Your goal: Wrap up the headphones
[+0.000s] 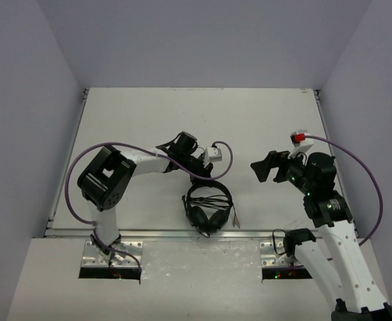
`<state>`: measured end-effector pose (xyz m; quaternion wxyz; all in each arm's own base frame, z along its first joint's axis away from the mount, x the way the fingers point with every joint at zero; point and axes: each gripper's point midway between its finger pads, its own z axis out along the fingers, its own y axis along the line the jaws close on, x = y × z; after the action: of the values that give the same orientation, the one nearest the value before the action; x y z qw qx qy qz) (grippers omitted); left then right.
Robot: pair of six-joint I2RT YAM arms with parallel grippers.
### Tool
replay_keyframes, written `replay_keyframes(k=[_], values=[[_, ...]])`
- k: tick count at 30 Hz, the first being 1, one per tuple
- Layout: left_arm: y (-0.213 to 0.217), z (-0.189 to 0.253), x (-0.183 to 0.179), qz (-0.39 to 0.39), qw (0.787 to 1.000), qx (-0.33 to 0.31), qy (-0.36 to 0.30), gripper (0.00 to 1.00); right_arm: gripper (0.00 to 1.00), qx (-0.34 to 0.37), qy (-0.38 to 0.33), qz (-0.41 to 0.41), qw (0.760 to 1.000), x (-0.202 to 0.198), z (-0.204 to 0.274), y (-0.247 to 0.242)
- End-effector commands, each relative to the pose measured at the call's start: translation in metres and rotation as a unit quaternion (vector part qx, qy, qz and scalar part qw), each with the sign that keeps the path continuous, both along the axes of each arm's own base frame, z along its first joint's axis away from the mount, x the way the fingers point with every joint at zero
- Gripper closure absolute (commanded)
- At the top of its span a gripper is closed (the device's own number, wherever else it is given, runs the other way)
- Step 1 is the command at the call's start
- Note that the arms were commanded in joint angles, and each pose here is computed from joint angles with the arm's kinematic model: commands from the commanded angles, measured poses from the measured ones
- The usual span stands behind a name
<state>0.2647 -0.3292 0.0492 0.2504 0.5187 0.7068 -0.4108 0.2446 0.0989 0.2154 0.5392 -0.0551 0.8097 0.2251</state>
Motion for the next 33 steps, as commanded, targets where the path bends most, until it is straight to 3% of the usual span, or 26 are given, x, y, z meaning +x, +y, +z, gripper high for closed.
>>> replay_keyframes(k=[1,14,27,28,29,30,33], values=[[-0.017,0.021,0.011,0.004,0.998,-0.042,-0.042,0.99,0.01,0.005,-0.006,0.020,1.000,-0.005,-0.001,0.006],[-0.016,-0.019,0.021,-0.040,0.998,0.025,-0.029,0.96,0.01,0.021,-0.006,0.046,0.999,-0.013,-0.004,0.015],[-0.001,-0.046,0.029,0.026,0.996,0.088,-0.011,0.82,0.01,0.021,-0.033,0.066,0.997,-0.021,0.011,0.018],[0.004,-0.049,0.030,0.033,0.994,0.106,-0.008,0.79,0.01,0.021,-0.037,0.067,0.997,-0.021,0.012,0.018],[0.006,-0.050,0.033,0.040,0.993,0.114,-0.010,0.50,0.01,0.019,-0.038,0.065,0.997,-0.021,0.012,0.018],[0.007,-0.049,0.031,0.039,0.992,0.116,-0.004,0.01,0.01,0.017,-0.037,0.064,0.997,-0.021,0.012,0.017],[0.007,-0.038,0.034,0.048,0.993,0.109,-0.014,0.00,0.01,0.015,-0.040,0.060,0.997,-0.020,0.014,0.016]])
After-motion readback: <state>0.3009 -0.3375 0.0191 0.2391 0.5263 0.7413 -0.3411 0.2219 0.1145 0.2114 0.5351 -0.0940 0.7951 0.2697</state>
